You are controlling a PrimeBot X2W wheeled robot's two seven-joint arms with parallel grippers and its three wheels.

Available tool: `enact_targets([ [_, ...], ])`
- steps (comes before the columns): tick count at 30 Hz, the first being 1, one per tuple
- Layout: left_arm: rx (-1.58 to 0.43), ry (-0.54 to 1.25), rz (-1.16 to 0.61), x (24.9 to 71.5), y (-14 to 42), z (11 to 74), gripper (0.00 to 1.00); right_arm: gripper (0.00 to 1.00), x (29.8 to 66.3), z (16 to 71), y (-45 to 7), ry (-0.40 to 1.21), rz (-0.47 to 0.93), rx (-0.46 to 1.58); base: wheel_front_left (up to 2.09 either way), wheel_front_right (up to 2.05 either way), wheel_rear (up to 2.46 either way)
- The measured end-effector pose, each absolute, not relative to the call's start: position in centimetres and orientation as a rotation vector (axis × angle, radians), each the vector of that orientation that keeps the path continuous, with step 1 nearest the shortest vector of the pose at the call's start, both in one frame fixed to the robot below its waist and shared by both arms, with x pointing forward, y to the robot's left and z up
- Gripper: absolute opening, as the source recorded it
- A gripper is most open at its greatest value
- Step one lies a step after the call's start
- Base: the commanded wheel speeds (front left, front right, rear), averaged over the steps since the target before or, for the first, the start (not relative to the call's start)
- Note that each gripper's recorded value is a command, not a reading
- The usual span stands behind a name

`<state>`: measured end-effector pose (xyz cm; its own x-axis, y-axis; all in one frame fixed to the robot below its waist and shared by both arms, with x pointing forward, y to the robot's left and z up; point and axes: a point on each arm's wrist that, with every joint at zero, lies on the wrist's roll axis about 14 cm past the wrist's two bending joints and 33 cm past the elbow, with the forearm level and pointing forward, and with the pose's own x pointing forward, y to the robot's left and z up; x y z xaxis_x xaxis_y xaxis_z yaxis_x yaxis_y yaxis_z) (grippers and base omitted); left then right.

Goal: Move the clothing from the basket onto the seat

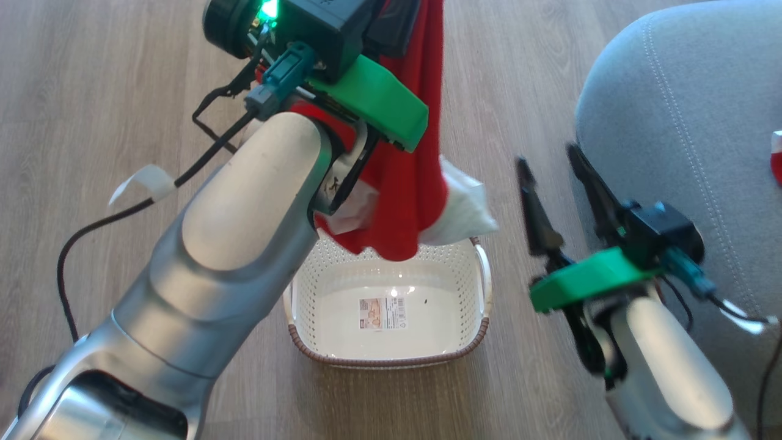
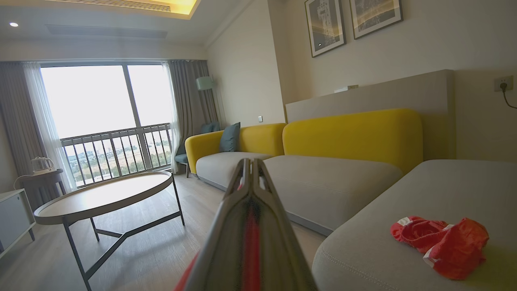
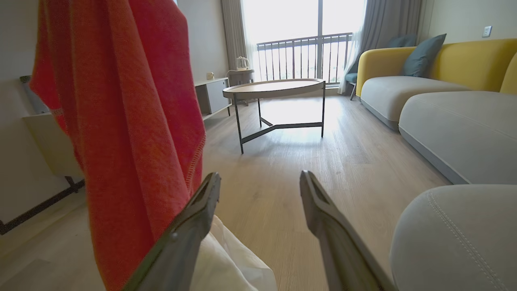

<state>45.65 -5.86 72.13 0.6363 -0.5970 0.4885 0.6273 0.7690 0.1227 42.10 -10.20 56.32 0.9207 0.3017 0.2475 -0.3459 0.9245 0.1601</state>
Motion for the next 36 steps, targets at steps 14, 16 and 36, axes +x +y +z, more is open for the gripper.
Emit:
enact_targets([
  [14, -0.044, -0.526, -0.704, 44.9, -5.4, 71.5, 0.00, 1.00, 43.0, 64.5, -1.5, -0.421, 0.667, 0.131, 0.00, 0.00, 0.00],
  [16, -0.044, -0.522, -0.707, 44.7, -5.4, 71.4, 0.00, 1.00, 42.9, 64.8, -0.6, -0.430, 0.694, 0.124, 0.00, 0.00, 0.00],
  [36, -0.033, -0.498, -0.691, 44.3, -4.4, 70.5, 0.00, 0.34, 43.8, 56.7, 4.6, -0.137, 0.804, 0.086, 0.00, 0.00, 0.00],
])
